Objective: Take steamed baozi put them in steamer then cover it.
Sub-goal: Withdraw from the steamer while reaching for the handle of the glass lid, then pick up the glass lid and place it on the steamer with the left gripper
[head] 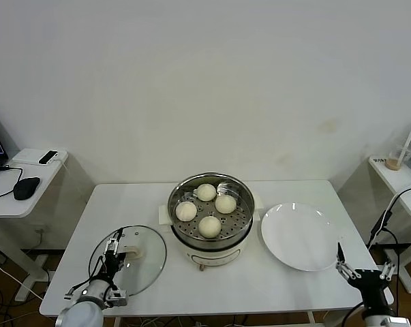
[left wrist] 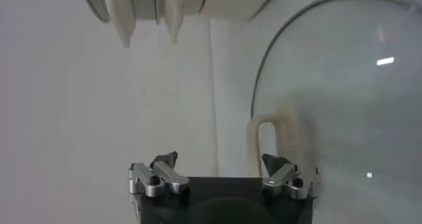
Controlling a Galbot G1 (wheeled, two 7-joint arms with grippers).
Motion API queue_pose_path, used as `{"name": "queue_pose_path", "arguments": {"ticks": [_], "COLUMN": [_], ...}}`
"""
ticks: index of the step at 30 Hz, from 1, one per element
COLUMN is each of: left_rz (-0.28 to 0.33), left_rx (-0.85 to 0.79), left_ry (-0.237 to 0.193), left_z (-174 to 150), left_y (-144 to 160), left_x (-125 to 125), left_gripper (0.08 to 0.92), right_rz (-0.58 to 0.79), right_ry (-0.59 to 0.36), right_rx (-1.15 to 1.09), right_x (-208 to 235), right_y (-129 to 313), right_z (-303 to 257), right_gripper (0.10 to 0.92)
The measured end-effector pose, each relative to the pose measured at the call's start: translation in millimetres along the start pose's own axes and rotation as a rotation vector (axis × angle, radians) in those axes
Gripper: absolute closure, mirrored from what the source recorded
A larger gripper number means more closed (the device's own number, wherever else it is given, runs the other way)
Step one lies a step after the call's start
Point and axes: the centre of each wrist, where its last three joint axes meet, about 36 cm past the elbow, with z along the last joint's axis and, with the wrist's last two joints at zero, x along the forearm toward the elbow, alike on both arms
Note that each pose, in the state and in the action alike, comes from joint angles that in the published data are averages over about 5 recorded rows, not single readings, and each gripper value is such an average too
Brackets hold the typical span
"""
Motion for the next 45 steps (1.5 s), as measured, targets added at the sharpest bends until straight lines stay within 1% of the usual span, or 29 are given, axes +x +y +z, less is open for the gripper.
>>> {"name": "queue_pose_path", "arguments": {"ticks": [2,4,11,17,21,25,27,34,45], "left_rz": [0.002,0.005,0.007,0.008,-0.004,-0.027,-0.042,-0.107,-0.182], "left_rx": [0.011,0.020,0.042,0.053,0.063,0.072,0.075,0.076,0.039], "left_ry": [0.007,0.013,0.027,0.027,0.025,0.022,0.021,0.022,0.010], "left_z": [0.6,1.2,3.3,2.5,2.0,2.8,3.8,11.4,34.1], "left_y": [-2.4,-4.4,-9.4,-13.1,-13.8,-12.2,-10.6,0.9,36.6], "left_x": [-1.0,-1.4,-1.5,-1.1,-1.1,-0.5,0.4,5.7,21.3], "left_gripper": [0.204,0.251,0.450,0.623,0.744,0.836,0.852,0.852,0.852], "right_rz": [-0.005,-0.010,-0.022,-0.032,-0.039,-0.046,-0.049,-0.061,-0.083], "right_ry": [0.002,0.004,0.006,0.009,0.008,0.006,0.005,0.006,0.003], "right_rx": [0.000,0.001,0.001,0.002,0.004,0.004,0.003,0.000,0.002], "right_x": [-0.1,-0.3,-1.2,-2.1,-3.2,-4.4,-4.8,-4.8,-5.4], "right_y": [1.4,2.4,4.4,5.6,5.9,6.8,7.6,11.0,13.1], "right_z": [0.6,1.2,2.2,3.7,3.6,3.1,3.0,3.5,1.7], "right_gripper": [0.200,0.200,0.200,0.200,0.200,0.200,0.200,0.200,0.200]}}
